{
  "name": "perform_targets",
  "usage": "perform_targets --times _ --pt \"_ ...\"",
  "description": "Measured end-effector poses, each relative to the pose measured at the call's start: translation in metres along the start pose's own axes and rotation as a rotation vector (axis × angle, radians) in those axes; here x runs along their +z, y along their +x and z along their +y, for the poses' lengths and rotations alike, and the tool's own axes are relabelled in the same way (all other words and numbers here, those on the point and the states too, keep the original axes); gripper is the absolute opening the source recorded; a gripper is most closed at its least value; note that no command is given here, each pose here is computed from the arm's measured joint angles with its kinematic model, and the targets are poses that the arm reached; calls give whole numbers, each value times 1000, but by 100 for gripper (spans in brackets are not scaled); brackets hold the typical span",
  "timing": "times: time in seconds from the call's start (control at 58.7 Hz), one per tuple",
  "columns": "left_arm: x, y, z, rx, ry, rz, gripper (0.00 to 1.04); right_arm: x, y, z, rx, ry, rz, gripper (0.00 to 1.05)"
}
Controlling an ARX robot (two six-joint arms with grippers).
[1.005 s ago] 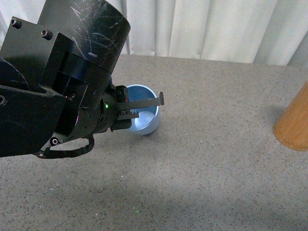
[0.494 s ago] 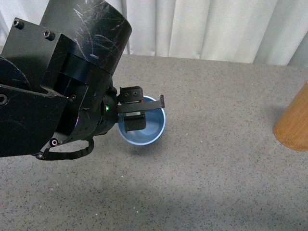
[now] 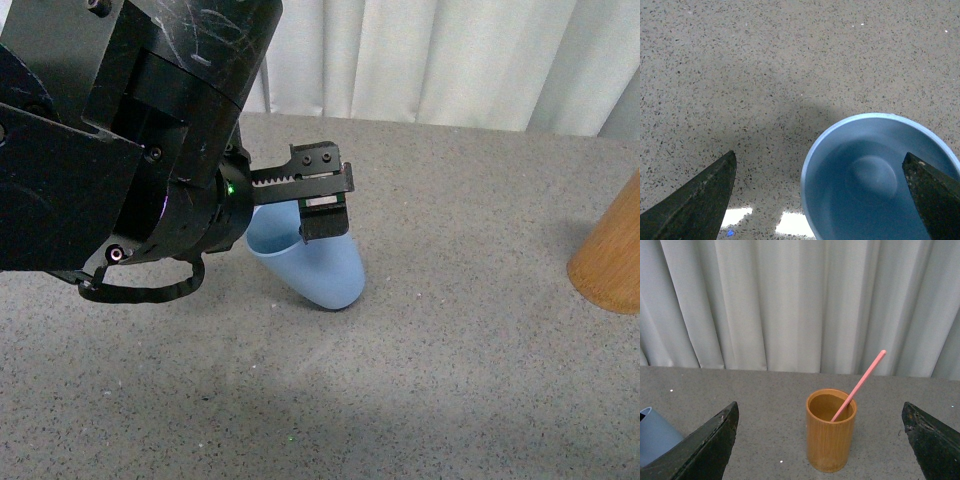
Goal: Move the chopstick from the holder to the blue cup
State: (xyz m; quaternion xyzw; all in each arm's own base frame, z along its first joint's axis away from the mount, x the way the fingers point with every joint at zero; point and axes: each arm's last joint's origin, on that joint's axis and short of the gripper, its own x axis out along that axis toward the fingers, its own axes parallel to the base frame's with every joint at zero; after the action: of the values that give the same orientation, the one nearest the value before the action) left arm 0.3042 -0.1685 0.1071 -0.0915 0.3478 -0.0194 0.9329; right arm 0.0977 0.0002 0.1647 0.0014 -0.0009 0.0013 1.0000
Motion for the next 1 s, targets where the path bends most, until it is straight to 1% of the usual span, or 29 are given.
perform_targets --times 0.63,1.005 --pt "6 -3 -1 -11 -24 -3 98 0 0 0 0 0 0 95" --pt "6 -6 -6 -29 -35 1 98 0 0 0 0 0 0 95"
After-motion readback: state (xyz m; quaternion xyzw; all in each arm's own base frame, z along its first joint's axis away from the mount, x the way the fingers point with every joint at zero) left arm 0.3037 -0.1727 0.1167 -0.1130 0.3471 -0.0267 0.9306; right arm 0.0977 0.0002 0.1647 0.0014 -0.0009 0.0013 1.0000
